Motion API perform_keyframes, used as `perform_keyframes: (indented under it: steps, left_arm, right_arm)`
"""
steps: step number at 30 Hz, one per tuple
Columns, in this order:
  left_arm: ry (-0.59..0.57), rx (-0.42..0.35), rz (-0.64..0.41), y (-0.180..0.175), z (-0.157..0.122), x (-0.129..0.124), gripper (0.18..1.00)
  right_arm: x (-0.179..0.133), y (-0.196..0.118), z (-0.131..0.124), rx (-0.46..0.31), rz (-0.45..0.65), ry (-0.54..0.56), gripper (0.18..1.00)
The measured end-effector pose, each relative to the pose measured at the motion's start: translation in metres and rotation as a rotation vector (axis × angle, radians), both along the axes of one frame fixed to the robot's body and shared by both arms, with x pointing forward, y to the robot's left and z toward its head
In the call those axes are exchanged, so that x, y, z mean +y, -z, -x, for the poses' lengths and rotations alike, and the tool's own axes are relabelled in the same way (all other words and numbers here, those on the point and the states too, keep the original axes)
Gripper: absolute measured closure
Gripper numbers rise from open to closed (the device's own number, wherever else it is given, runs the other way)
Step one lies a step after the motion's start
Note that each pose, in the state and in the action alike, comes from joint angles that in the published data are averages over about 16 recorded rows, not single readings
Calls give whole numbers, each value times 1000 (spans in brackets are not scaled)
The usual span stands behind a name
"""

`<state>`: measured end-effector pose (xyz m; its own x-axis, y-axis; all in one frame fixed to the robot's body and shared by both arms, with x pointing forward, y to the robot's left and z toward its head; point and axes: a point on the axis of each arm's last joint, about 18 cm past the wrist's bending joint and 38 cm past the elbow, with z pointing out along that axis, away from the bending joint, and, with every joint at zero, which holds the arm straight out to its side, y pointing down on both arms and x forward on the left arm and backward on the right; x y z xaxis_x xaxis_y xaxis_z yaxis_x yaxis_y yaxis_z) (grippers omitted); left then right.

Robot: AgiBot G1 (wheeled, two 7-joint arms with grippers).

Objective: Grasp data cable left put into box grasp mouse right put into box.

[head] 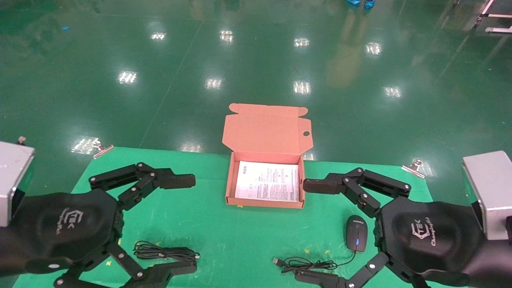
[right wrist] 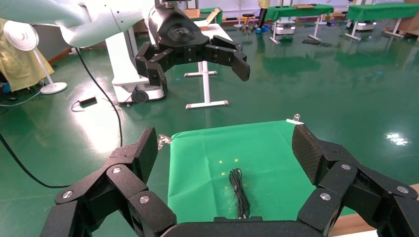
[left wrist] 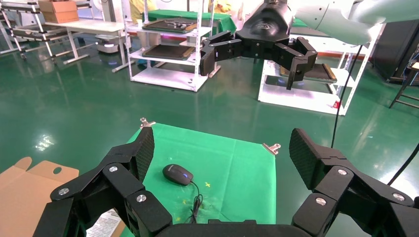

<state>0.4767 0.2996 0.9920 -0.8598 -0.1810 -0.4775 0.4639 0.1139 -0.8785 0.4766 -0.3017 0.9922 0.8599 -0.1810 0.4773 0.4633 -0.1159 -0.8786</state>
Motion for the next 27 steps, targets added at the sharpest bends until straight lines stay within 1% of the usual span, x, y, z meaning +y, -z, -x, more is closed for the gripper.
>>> perform_keyframes:
  steps: [27]
  left_arm:
    - [1, -3, -1, 0, 0, 0, 183]
  right_arm:
    - [0, 0, 0, 0, 0, 0, 178]
